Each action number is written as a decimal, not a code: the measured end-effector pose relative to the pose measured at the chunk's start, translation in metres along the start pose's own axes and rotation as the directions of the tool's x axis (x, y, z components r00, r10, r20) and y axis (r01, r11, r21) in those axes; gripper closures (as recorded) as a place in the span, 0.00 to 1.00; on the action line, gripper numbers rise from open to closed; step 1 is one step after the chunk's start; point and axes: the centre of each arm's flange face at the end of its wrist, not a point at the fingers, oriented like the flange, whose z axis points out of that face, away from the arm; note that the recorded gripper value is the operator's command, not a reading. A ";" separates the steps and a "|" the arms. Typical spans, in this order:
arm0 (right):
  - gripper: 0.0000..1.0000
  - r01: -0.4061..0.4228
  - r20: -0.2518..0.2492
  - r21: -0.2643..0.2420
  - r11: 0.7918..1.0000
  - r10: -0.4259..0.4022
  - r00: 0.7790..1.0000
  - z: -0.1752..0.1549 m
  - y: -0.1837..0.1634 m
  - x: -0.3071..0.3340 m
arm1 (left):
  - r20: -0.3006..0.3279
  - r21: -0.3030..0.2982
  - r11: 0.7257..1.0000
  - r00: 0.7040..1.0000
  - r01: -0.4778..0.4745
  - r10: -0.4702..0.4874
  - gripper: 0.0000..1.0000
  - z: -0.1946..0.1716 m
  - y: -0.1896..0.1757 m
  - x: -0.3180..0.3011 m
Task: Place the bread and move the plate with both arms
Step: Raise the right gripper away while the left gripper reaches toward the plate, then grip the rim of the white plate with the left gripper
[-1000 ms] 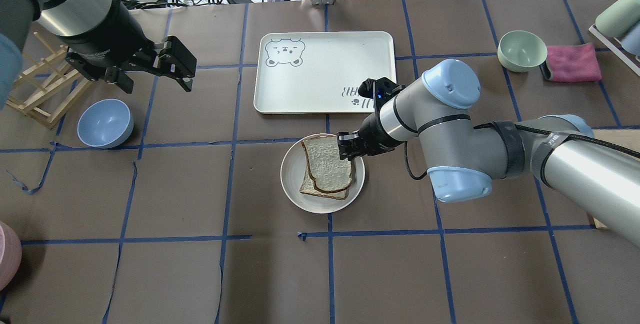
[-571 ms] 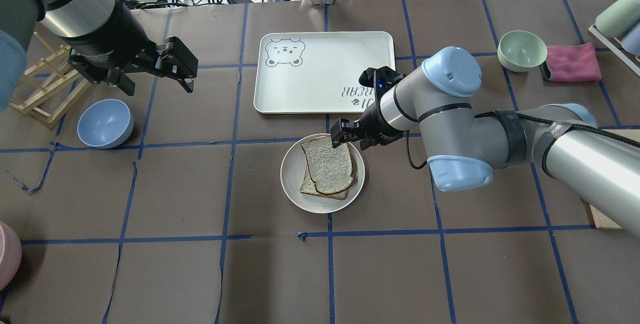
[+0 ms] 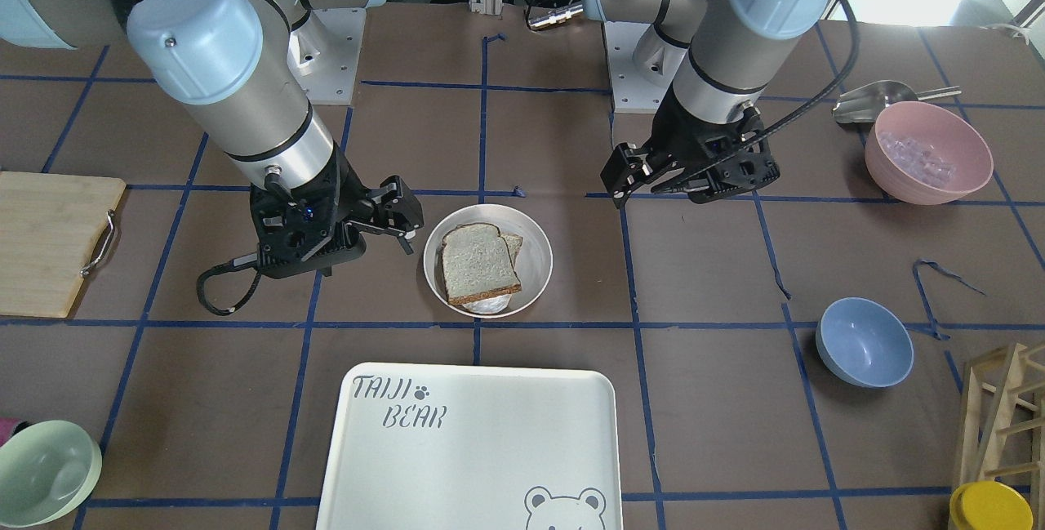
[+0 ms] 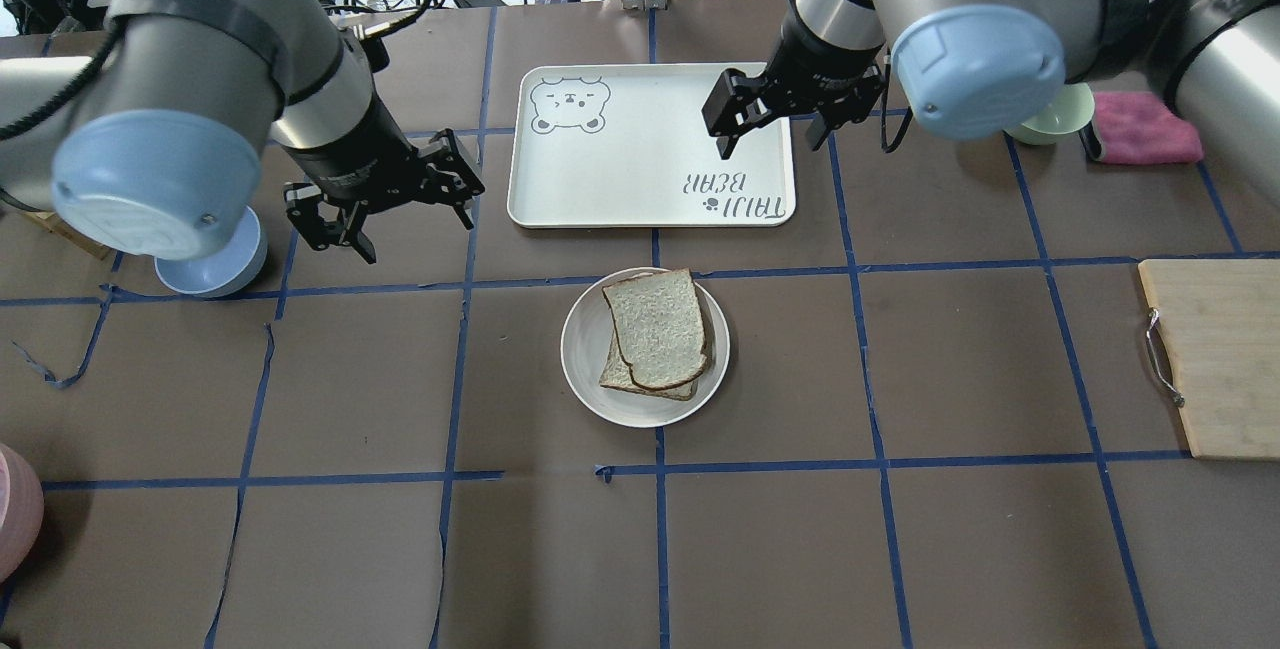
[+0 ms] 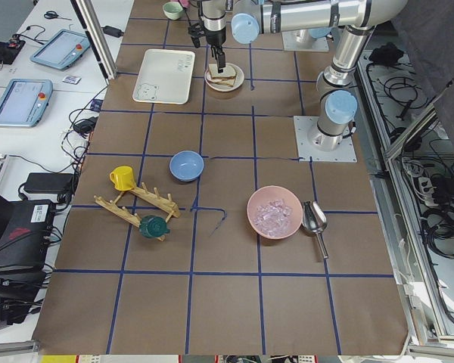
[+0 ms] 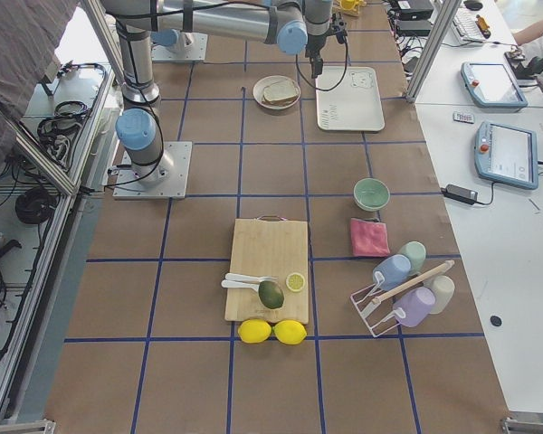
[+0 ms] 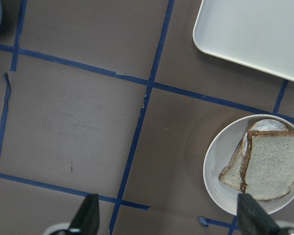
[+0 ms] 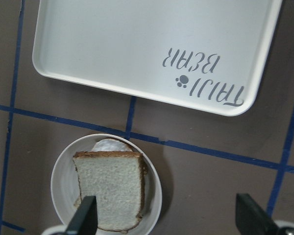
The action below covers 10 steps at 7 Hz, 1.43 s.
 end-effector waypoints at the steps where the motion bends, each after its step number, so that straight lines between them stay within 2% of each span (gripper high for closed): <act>1: 0.00 0.024 -0.080 -0.020 1.000 -0.026 0.996 -0.025 0.004 0.007 | -0.002 0.005 0.999 0.999 0.035 -0.035 0.00 0.044 0.016 0.015; 2: 0.00 0.026 -0.122 -0.041 0.999 -0.031 0.992 -0.050 0.018 0.008 | -0.009 0.006 0.998 0.998 0.064 -0.064 0.00 0.089 0.030 0.021; 3: 0.00 0.022 -0.161 -0.037 0.999 -0.028 0.987 -0.074 0.033 0.008 | -0.018 -0.016 0.996 0.996 0.088 -0.088 0.00 0.126 0.041 0.021; 4: 0.00 0.019 -0.195 -0.026 0.999 -0.024 0.980 -0.093 0.046 0.008 | -0.017 -0.053 0.993 0.994 0.110 -0.111 0.11 0.154 0.049 0.023; 5: 0.00 0.014 -0.205 -0.016 1.000 -0.017 0.979 -0.104 0.056 0.008 | -0.006 -0.083 0.990 0.993 0.118 -0.119 0.49 0.173 0.057 0.029; 6: 0.00 0.001 -0.203 -0.002 1.000 -0.001 0.979 -0.110 0.059 0.014 | 0.007 -0.102 0.989 0.994 0.111 -0.111 0.65 0.185 0.064 0.035; 8: 0.00 -0.038 -0.176 0.012 0.999 0.039 0.984 -0.113 0.060 0.031 | 0.014 -0.115 0.988 0.995 0.104 -0.103 0.82 0.199 0.065 0.039; 9: 0.00 -0.052 -0.150 0.019 0.998 0.054 0.987 -0.113 0.061 0.033 | 0.001 -0.116 0.988 0.995 0.103 -0.103 1.00 0.205 0.063 0.042; 10: 0.00 -0.072 -0.136 0.023 0.997 0.074 0.988 -0.116 0.065 0.032 | -0.020 -0.116 0.988 0.994 0.101 -0.105 1.00 0.209 0.061 0.045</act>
